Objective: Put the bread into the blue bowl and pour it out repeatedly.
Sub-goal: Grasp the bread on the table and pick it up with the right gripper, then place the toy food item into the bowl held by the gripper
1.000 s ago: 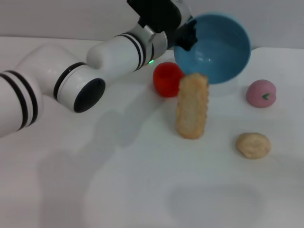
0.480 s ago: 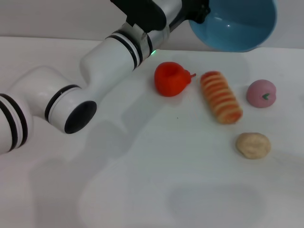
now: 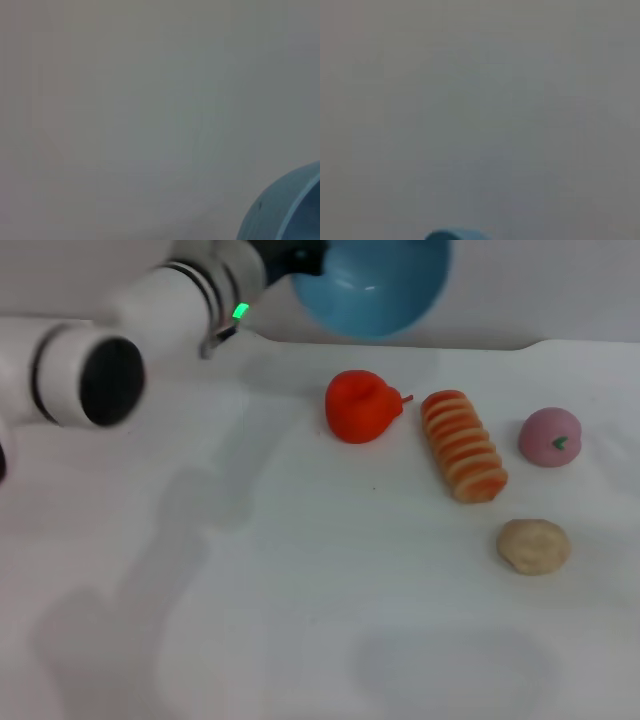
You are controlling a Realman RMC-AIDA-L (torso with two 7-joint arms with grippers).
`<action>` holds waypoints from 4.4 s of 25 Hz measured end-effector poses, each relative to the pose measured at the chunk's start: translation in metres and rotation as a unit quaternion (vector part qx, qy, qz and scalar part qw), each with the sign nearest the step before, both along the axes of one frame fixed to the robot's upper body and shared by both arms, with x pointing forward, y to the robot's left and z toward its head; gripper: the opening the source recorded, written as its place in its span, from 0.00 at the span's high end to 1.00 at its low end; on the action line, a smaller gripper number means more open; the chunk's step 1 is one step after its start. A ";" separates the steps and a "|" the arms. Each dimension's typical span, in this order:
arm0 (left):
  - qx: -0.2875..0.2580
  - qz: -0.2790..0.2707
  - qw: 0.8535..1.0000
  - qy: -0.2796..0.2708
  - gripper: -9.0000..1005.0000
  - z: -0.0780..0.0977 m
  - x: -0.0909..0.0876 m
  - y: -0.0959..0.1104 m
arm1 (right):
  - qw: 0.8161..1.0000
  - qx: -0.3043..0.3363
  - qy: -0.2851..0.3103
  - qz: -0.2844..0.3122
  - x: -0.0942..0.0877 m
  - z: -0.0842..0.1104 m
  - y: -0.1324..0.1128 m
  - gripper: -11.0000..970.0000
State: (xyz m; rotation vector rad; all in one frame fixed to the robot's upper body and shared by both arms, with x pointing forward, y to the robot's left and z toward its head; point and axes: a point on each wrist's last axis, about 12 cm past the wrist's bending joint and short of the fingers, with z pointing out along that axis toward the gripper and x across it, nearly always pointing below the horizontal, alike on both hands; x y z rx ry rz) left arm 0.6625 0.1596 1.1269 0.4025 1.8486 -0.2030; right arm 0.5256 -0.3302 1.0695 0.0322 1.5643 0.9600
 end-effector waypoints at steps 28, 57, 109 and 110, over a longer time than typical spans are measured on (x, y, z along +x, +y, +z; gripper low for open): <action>0.096 0.000 0.916 0.390 0.98 0.006 -0.018 0.055 | 0.858 -0.354 0.345 0.137 0.100 0.050 0.076 0.50; 0.087 -0.034 0.917 0.387 0.98 0.011 -0.019 0.033 | 0.851 -0.398 0.331 0.094 0.105 -0.022 0.129 0.53; 0.038 -0.037 0.885 0.462 0.97 -0.005 -0.037 0.010 | 0.913 -0.316 0.029 0.257 0.079 0.075 0.131 0.85; 0.034 -0.039 0.885 0.462 0.97 -0.004 -0.037 0.009 | 0.906 -0.326 0.021 0.271 0.077 0.072 0.137 0.85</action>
